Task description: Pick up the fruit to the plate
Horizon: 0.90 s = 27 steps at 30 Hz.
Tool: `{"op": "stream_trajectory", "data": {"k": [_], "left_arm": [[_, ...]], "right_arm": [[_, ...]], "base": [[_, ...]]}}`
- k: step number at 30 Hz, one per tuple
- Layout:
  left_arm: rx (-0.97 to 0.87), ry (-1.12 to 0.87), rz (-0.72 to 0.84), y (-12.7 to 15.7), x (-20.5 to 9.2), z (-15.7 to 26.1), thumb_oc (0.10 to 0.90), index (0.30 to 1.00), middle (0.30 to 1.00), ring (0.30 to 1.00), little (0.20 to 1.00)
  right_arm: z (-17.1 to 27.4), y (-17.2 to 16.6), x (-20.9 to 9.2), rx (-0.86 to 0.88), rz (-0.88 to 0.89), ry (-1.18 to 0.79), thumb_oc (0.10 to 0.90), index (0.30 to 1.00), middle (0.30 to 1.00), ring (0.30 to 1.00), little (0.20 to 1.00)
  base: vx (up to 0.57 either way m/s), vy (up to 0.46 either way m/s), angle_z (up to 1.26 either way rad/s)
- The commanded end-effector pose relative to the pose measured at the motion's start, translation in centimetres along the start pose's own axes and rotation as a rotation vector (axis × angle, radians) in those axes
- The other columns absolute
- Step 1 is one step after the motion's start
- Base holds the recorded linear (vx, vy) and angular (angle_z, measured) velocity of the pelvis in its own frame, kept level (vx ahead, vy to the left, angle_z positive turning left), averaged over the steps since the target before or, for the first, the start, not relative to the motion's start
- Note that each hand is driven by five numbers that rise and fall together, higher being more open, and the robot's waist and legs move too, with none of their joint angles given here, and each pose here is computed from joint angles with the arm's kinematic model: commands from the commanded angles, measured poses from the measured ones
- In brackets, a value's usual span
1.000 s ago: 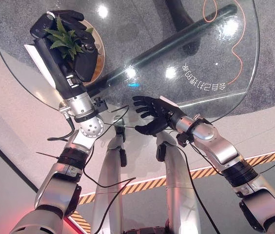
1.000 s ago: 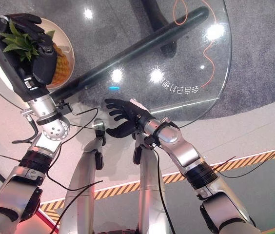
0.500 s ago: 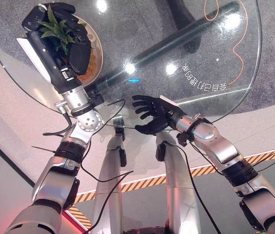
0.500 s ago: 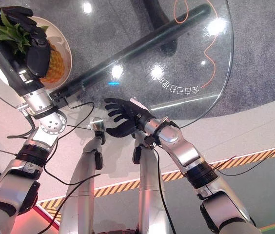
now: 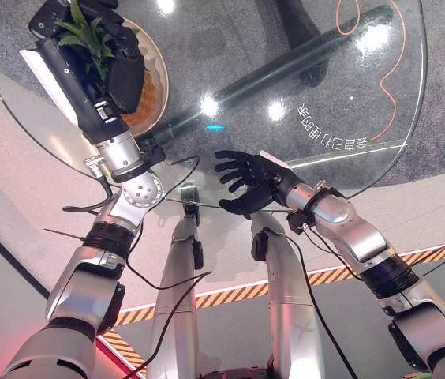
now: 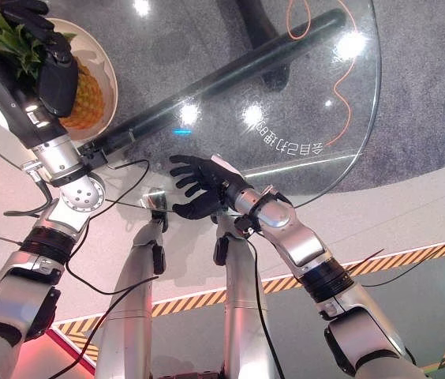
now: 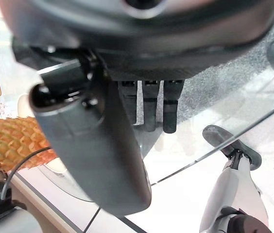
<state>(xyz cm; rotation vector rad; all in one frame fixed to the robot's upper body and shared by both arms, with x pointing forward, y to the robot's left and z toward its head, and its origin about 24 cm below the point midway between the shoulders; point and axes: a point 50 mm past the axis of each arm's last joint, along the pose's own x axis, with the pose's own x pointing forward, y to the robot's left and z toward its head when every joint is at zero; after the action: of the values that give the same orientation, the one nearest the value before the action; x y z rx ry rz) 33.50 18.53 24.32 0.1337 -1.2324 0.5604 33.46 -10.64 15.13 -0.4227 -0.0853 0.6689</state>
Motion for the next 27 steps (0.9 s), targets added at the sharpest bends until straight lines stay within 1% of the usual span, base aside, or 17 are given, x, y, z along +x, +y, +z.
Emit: {"op": "stream_trajectory", "data": {"k": [1,5,6,7,8,9,10,27], "left_arm": [[-0.026,-0.034,0.074,1.01,1.82,0.42,0.1,0.3,0.3,0.3,0.2],[-0.018,-0.005,0.076,1.2,1.73,0.01,0.1,0.3,0.3,0.3,0.2],[-0.017,-0.003,0.077,1.24,1.71,-0.06,0.127,0.324,0.324,0.324,0.227],[-0.015,0.001,0.077,1.23,1.68,-0.13,0.309,0.479,0.479,0.479,0.409],[-0.013,0.004,0.077,1.27,1.7,-0.18,0.383,0.542,0.542,0.542,0.483],[-0.013,0.005,0.074,1.3,1.73,-0.21,0.476,0.622,0.622,0.622,0.576],[-0.013,0.006,0.074,1.35,1.78,-0.25,0.8,0.9,0.9,0.9,0.9],[0.018,0.007,0.074,1.75,1.94,-0.48,0.8,0.9,0.9,0.9,0.9]], "right_arm": [[-0.36,1.75,-0.11,0.025,0.069,-0.019,0.8,0.9,0.9,0.9,0.9],[-0.37,1.61,-0.02,0.023,0.064,-0.022,0.8,0.9,0.9,0.9,0.9],[-0.38,1.6,-0.01,0.023,0.063,-0.023,0.8,0.9,0.9,0.9,0.9],[-0.42,1.62,0.03,0.024,0.064,-0.025,0.8,0.9,0.9,0.9,0.9],[-0.44,1.6,0.03,0.024,0.065,-0.026,0.8,0.9,0.9,0.9,0.9],[-0.43,1.57,0.02,0.024,0.067,-0.027,0.8,0.9,0.9,0.9,0.9],[-0.39,1.54,0.03,0.024,0.069,-0.028,0.8,0.9,0.9,0.9,0.9],[-0.22,1.67,0.13,0.022,0.079,-0.042,0.8,0.9,0.9,0.9,0.9]], "base": [[0.0,0.0,0.0],[0.0,0.0,0.0],[0.0,0.0,0.0],[0.0,0.0,0.0],[0.0,0.0,0.0],[0.0,0.0,0.0],[0.0,0.0,0.0],[0.0,-0.002,0.0]]}}
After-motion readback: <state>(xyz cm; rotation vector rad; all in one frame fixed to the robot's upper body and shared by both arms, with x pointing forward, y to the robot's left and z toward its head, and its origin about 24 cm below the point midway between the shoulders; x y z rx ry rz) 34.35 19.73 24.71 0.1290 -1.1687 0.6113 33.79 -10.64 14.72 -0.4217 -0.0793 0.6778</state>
